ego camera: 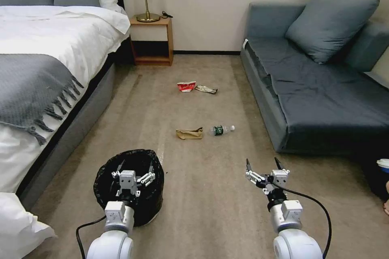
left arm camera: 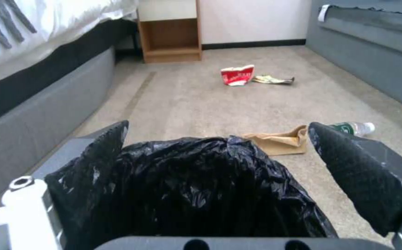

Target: Pick up the trash bin, then pick up the garbage on the floor and place it into the trash bin.

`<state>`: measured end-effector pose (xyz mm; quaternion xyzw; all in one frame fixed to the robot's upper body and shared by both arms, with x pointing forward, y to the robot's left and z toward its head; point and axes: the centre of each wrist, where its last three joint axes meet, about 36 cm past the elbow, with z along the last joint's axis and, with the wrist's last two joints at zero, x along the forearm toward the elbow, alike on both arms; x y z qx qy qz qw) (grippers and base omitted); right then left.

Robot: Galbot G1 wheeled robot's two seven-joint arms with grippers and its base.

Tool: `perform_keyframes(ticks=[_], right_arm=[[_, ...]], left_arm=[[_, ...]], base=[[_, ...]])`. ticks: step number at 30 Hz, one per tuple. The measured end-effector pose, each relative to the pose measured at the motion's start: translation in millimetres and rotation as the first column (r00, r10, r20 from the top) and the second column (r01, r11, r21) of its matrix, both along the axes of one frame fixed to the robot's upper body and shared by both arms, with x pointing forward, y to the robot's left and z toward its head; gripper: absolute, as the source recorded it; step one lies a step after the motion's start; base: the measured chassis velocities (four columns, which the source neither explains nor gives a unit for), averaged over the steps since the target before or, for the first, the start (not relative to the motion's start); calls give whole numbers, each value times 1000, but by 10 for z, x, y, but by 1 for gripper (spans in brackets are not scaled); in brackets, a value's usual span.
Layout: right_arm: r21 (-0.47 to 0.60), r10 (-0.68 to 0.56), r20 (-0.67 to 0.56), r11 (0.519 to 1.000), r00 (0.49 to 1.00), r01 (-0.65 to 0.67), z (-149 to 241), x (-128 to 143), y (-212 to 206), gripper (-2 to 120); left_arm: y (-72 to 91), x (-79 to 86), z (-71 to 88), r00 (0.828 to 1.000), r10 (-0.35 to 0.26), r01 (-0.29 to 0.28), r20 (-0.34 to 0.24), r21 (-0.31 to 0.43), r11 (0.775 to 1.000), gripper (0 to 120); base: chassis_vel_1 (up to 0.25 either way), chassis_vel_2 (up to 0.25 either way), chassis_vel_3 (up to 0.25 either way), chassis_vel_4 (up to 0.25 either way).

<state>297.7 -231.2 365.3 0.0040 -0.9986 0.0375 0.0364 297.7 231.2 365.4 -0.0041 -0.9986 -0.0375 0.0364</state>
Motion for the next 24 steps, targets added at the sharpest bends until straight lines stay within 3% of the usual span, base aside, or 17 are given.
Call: perform_keyframes(ticks=[24], right_arm=[[0,0,0,1000,1000,0,0,0,0,100]], left_arm=[[0,0,0,1000,0,0,0,0,1000,98]], base=[[0,0,0,0]])
